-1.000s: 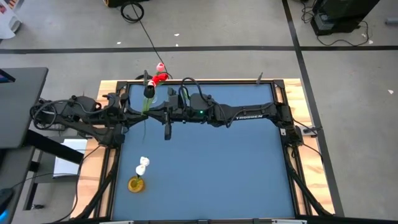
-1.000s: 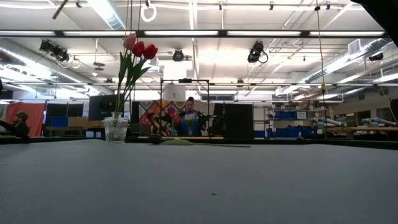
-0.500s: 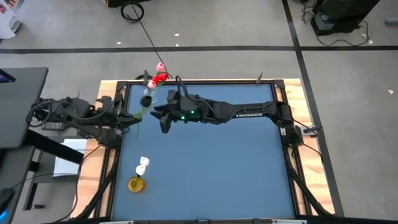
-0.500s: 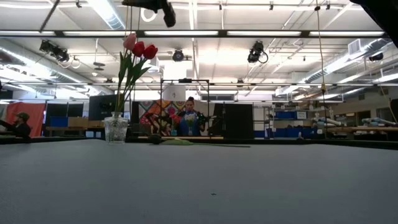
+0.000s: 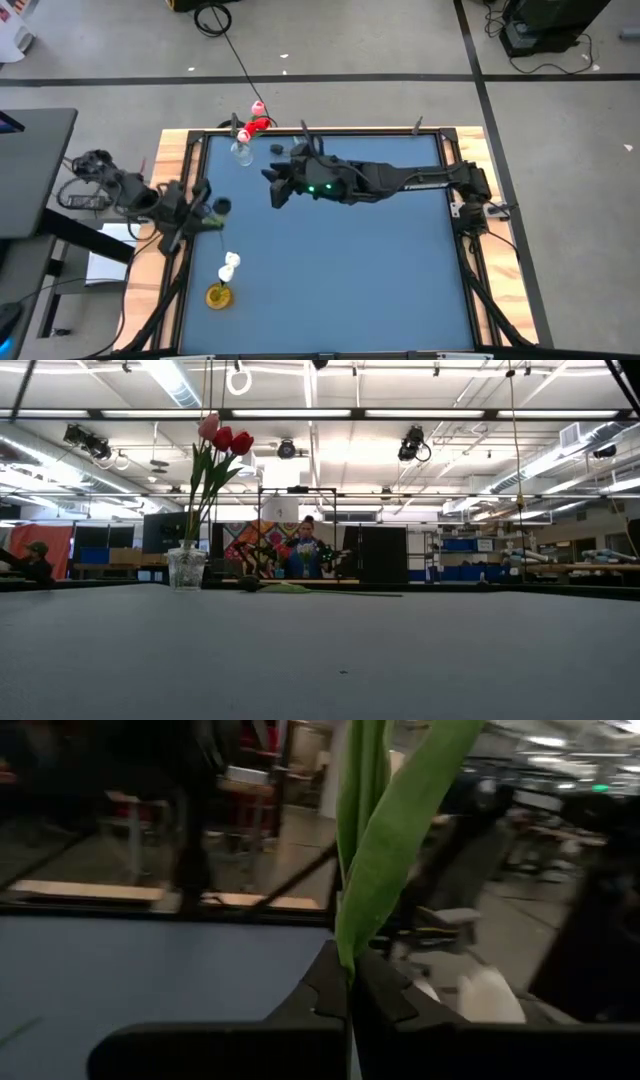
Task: Sort flowers into vase by color
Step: Put the black flower into the yellow vase
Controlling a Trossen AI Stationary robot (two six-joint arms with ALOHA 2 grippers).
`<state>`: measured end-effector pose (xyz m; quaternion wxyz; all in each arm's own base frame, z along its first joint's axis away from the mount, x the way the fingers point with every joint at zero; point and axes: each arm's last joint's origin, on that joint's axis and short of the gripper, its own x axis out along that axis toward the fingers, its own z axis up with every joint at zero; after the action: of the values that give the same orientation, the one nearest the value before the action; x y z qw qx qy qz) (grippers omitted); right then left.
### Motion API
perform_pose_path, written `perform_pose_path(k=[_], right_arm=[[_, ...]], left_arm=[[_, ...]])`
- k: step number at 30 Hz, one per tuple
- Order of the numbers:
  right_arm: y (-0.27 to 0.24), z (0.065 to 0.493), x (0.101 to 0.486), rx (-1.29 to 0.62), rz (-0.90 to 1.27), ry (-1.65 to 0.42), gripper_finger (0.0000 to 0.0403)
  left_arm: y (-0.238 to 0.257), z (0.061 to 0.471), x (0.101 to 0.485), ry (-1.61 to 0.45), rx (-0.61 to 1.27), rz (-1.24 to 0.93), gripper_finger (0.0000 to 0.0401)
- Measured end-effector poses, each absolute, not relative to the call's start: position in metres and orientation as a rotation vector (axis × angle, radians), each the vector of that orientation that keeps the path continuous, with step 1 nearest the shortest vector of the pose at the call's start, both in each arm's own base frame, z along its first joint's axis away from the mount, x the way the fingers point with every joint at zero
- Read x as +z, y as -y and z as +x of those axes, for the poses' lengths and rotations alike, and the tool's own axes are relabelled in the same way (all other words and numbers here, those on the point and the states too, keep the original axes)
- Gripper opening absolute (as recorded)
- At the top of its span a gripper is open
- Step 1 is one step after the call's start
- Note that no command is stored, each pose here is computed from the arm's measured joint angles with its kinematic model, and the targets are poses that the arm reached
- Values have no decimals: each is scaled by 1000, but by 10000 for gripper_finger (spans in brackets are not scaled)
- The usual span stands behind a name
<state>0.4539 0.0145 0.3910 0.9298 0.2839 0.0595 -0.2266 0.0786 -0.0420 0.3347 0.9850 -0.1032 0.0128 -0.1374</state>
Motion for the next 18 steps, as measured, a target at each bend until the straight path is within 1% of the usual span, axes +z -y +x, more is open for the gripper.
perform_pose_path(k=[8,14,18], right_arm=[[-41,437,405,-540,552,-88,155],[-67,433,399,-565,586,-105,155],[-84,428,396,-595,599,-110,155]], left_arm=[[54,72,291,26,-436,-222,1],[49,61,274,80,-505,-260,1],[53,58,263,121,-631,-292,2]])
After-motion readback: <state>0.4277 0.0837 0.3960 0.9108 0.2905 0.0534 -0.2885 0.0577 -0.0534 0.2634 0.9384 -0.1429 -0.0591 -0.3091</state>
